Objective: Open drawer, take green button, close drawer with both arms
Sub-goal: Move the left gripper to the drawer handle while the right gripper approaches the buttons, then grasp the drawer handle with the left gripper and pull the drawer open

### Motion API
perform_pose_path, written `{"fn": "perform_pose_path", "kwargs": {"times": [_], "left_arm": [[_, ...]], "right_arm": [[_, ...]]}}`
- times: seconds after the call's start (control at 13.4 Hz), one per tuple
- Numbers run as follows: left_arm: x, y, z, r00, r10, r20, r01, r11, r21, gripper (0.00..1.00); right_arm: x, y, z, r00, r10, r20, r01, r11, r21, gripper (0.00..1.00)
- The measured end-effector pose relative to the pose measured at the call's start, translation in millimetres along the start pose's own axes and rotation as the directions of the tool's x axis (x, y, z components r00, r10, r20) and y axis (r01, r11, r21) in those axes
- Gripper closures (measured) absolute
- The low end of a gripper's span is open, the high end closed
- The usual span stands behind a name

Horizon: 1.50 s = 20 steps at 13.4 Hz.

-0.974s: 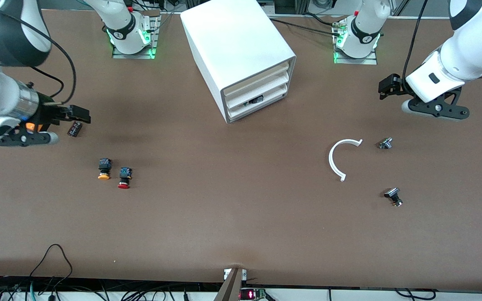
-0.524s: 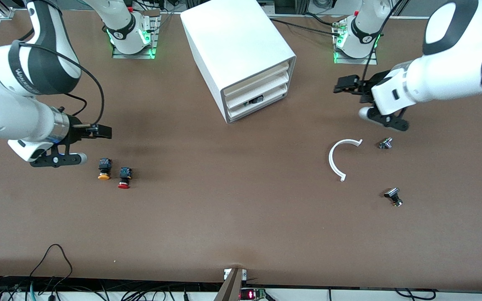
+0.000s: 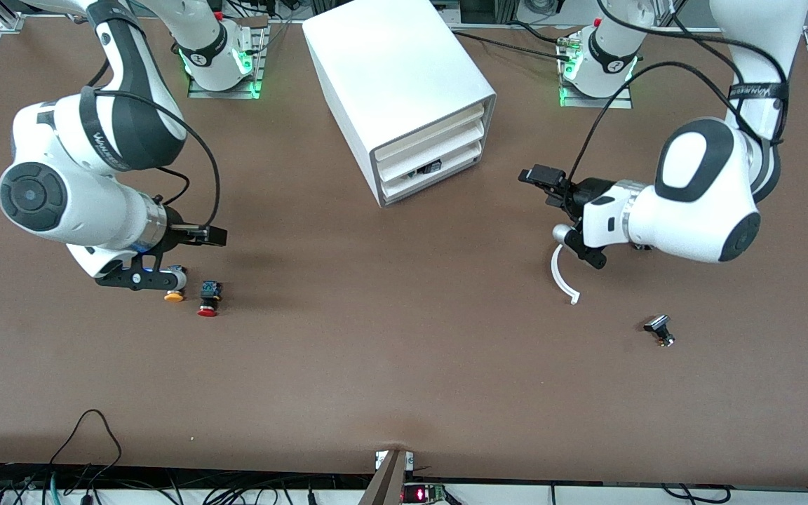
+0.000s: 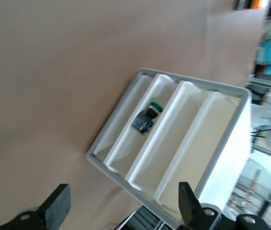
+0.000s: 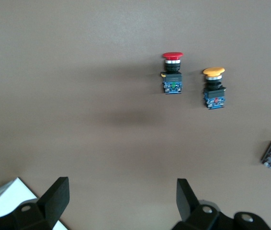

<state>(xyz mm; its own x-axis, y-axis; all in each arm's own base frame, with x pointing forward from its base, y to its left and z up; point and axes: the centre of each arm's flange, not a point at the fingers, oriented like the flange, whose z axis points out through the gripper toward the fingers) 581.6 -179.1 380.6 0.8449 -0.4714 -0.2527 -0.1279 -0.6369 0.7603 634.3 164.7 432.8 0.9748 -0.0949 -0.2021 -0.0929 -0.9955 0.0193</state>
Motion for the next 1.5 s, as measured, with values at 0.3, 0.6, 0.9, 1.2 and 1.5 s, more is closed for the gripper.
{"fn": "perform_pose_path", "kwargs": {"times": [0.3, 0.6, 0.9, 1.2, 1.5], "left_arm": [[-7.3, -48.3, 41.7, 0.996, 0.079, -0.051, -0.087, 0.979, -0.183, 0.12], [-11.1, -77.8, 97.3, 0.990, 0.110, -0.088, -0.125, 0.975, -0.184, 0.35], [-18.6, -83.1, 177.6, 0.978, 0.143, -0.150, -0.169, 0.968, -0.184, 0.34], [-24.4, -73.6, 217.5, 0.975, 0.180, -0.131, -0.201, 0.964, -0.172, 0.41], [-27.1, -92.2, 230.9, 0.955, 0.243, -0.171, -0.274, 0.943, -0.190, 0.42]], "right_arm": [[-0.1, -30.3, 18.2, 0.994, 0.106, -0.005, -0.106, 0.994, -0.005, 0.01], [-1.2, -60.5, 32.5, 0.983, 0.183, -0.028, -0.183, 0.983, 0.004, 0.01], [0.5, -80.6, 54.5, 0.976, 0.217, -0.026, -0.217, 0.976, 0.001, 0.01], [-2.5, -99.0, 69.2, 0.964, 0.263, -0.024, -0.263, 0.965, -0.004, 0.01], [-9.2, -117.4, 83.3, 0.958, 0.285, -0.013, -0.285, 0.958, -0.021, 0.01]]}}
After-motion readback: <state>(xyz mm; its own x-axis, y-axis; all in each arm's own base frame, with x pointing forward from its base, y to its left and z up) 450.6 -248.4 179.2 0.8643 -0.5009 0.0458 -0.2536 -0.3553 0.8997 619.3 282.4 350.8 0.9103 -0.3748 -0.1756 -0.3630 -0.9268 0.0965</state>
